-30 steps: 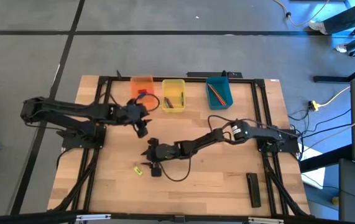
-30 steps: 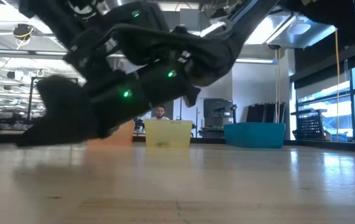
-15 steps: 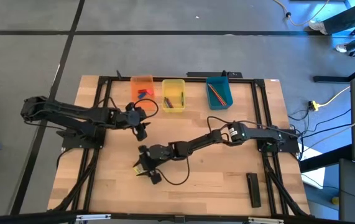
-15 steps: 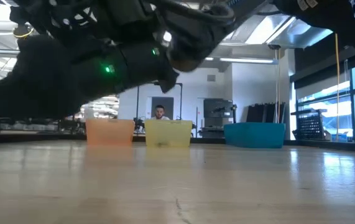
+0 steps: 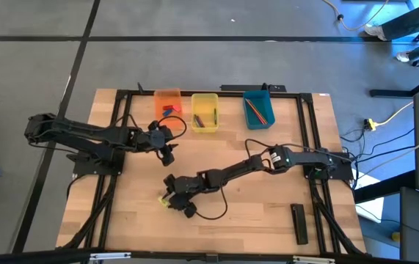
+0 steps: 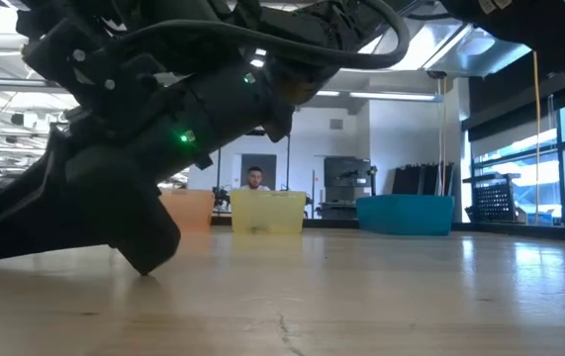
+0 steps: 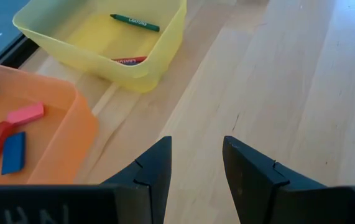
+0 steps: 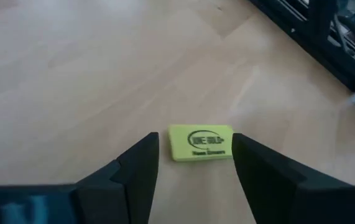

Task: Sort crayons/erasers/pens/pencils in bins
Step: Put the yellow eraser into the orange bin

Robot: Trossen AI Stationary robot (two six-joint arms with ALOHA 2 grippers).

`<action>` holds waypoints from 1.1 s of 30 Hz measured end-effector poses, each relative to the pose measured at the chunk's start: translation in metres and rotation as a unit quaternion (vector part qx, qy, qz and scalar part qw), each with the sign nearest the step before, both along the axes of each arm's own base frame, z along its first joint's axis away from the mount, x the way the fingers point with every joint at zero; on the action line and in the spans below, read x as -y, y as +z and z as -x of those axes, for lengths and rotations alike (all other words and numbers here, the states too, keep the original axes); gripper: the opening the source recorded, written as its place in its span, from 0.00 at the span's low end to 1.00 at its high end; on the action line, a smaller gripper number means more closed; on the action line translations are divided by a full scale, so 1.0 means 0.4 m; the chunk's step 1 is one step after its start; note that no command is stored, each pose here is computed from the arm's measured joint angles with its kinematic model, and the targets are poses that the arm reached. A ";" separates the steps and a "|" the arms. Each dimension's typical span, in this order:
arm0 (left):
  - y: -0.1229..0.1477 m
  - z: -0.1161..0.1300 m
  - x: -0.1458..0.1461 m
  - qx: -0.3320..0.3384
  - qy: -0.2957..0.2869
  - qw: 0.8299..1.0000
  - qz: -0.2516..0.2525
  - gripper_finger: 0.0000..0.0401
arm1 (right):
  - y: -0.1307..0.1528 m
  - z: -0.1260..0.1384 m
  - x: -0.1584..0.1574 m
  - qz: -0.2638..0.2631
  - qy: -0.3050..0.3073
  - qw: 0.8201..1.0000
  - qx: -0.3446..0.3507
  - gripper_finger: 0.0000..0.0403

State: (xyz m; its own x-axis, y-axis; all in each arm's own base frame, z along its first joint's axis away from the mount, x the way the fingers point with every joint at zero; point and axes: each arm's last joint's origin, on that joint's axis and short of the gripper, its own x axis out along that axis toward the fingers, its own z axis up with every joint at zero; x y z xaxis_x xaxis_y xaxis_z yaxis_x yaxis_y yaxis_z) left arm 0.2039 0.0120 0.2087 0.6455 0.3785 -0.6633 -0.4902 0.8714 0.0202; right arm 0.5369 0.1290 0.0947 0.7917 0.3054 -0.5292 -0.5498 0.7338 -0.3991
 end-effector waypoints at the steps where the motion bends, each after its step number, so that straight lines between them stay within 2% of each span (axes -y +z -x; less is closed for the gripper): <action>1: 0.000 0.000 0.000 0.001 0.000 1.000 0.000 0.34 | 0.000 -0.001 0.005 0.000 -0.002 1.000 0.000 0.51; 6: 0.001 -0.001 0.000 0.003 0.000 1.000 0.000 0.34 | -0.018 -0.006 0.009 -0.013 0.010 1.000 0.004 0.49; 11: 0.001 -0.001 0.000 0.003 0.000 1.000 0.000 0.34 | -0.056 -0.011 0.007 -0.032 0.031 0.999 0.009 0.40; 20: 0.001 -0.001 0.000 0.002 0.000 1.000 0.000 0.34 | -0.069 -0.009 0.016 -0.008 -0.014 1.000 -0.006 0.21; 27: 0.001 -0.001 0.000 0.002 0.000 1.000 0.000 0.34 | -0.073 -0.010 0.032 -0.020 -0.029 0.999 -0.017 0.03; 33: 0.000 0.000 0.000 -0.001 -0.001 1.000 0.001 0.34 | -0.034 -0.007 0.032 -0.013 -0.063 0.998 -0.017 0.01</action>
State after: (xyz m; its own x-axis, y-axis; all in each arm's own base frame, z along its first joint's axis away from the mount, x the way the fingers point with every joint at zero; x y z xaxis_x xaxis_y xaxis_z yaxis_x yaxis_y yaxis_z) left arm 0.2038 0.0119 0.2086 0.6458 0.3752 -0.6650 -0.4877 0.8728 0.0188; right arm 0.5398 0.1162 0.0810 0.8064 0.2194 -0.5492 -0.4660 0.8075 -0.3617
